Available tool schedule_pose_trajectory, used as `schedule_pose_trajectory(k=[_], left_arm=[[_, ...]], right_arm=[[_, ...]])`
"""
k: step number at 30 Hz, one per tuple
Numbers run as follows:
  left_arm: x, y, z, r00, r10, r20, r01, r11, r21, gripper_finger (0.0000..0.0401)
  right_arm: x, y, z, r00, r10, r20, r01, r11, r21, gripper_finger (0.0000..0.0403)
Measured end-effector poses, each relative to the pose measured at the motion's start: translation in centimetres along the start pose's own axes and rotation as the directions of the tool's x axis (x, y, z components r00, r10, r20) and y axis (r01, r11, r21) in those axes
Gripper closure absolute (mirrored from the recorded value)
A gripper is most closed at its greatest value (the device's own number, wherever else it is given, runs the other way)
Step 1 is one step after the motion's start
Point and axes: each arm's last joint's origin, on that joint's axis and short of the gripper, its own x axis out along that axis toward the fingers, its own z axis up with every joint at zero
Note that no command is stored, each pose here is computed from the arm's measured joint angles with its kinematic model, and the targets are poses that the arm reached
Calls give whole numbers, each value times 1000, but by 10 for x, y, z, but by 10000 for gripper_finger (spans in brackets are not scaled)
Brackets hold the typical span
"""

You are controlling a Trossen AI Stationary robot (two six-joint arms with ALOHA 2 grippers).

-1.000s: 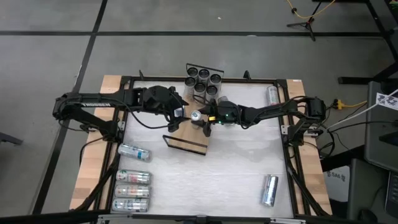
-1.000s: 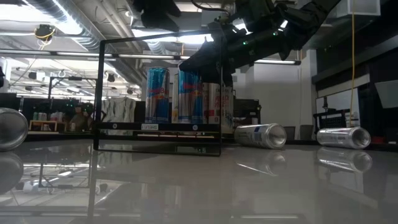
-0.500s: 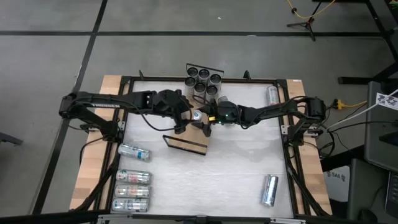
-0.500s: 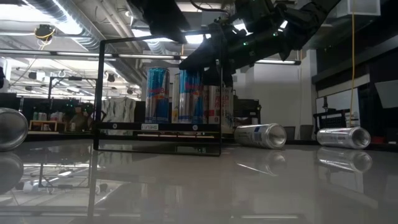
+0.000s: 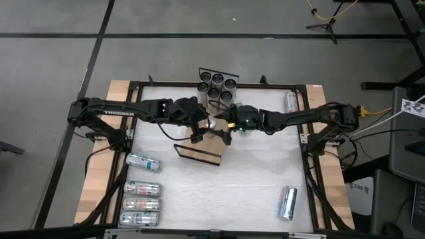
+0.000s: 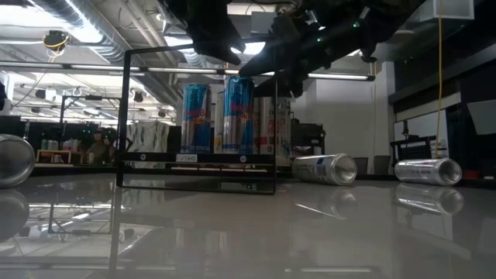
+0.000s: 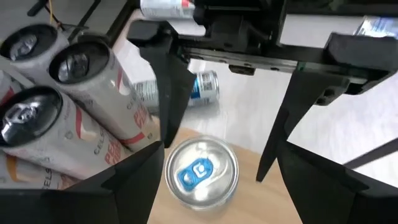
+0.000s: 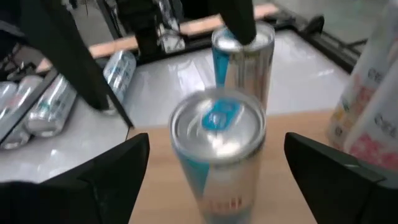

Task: Place canned beverage on shelf
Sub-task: Put the top right silver soda can on the shelf aligned with the other silver soda can

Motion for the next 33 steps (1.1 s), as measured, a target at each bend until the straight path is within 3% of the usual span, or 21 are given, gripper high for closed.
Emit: schedule_pose_trajectory(k=[11,33], left_arm=[[9,-1,-3,999,23,-28,-23,1000,5,97],[40,-3,-15,991,81,-108,-76,996,50,97]], right_arm=[[-24,5,9,993,96,-61,-96,995,3,37],[-32,5,11,992,92,-86,-95,995,-28,37]])
